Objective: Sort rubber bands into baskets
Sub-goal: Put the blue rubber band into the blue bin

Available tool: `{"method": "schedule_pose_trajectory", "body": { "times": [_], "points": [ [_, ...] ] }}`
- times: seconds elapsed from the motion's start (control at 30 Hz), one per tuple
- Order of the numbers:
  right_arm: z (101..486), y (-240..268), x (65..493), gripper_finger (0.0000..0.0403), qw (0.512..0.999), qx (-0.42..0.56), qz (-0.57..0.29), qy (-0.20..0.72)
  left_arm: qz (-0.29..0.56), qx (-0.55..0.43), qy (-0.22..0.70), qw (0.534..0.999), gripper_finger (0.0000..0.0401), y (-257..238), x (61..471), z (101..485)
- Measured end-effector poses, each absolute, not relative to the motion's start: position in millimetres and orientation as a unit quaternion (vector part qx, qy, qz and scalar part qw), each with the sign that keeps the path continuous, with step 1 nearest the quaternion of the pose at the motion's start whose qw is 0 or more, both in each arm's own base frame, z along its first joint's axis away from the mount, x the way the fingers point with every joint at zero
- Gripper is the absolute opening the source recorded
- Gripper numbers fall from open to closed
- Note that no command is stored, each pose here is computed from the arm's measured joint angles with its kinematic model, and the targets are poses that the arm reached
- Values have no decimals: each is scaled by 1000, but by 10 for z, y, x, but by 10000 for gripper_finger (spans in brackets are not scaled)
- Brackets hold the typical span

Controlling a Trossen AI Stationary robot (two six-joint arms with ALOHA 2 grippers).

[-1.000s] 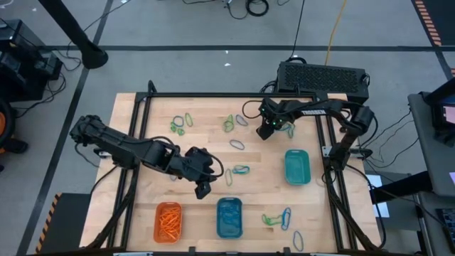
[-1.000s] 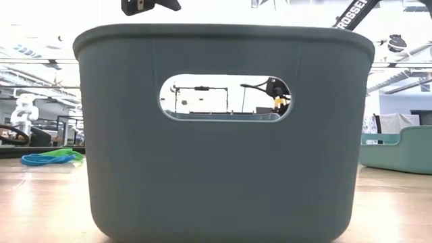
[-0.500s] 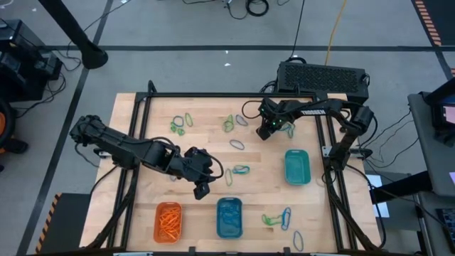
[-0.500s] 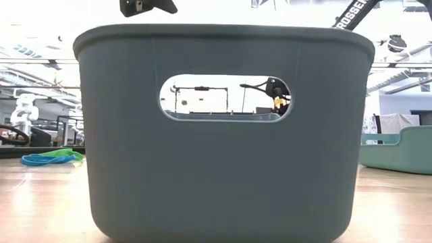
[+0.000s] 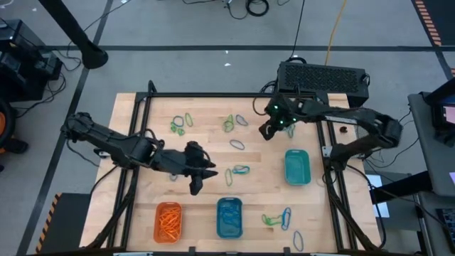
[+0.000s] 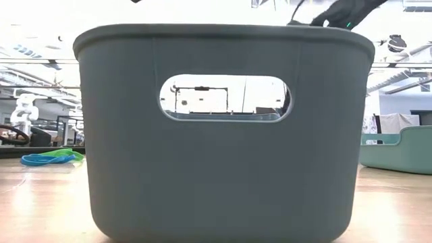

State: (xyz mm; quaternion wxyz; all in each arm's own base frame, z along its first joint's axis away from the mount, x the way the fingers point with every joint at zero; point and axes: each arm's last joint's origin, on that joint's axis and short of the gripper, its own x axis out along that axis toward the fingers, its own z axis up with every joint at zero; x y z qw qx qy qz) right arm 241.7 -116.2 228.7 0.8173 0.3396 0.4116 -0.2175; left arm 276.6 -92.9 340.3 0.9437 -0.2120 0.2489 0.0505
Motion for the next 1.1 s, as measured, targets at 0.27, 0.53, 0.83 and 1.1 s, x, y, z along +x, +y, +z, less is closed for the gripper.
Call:
{"method": "schedule_pose_trajectory", "body": {
  "times": [0.27, 0.53, 0.83, 1.1],
  "points": [
    [2848, -399, 2449, 0, 876, 365, -104, 299, -35, -289, 124, 949, 148, -920, 2983, 2921],
    [3054, 232, 2544, 0, 892, 393, -29, 223, -29, -329, 76, 941, 148, -874, 3138, 2711],
    [2931, 680, 2607, 0, 872, 429, -52, 228, -28, -368, 70, 927, 148, -809, 3159, 2725],
    [2756, 823, 2845, 0, 864, 454, -47, 214, -53, -367, 83, 925, 148, -830, 3164, 2709]
  ]
}}
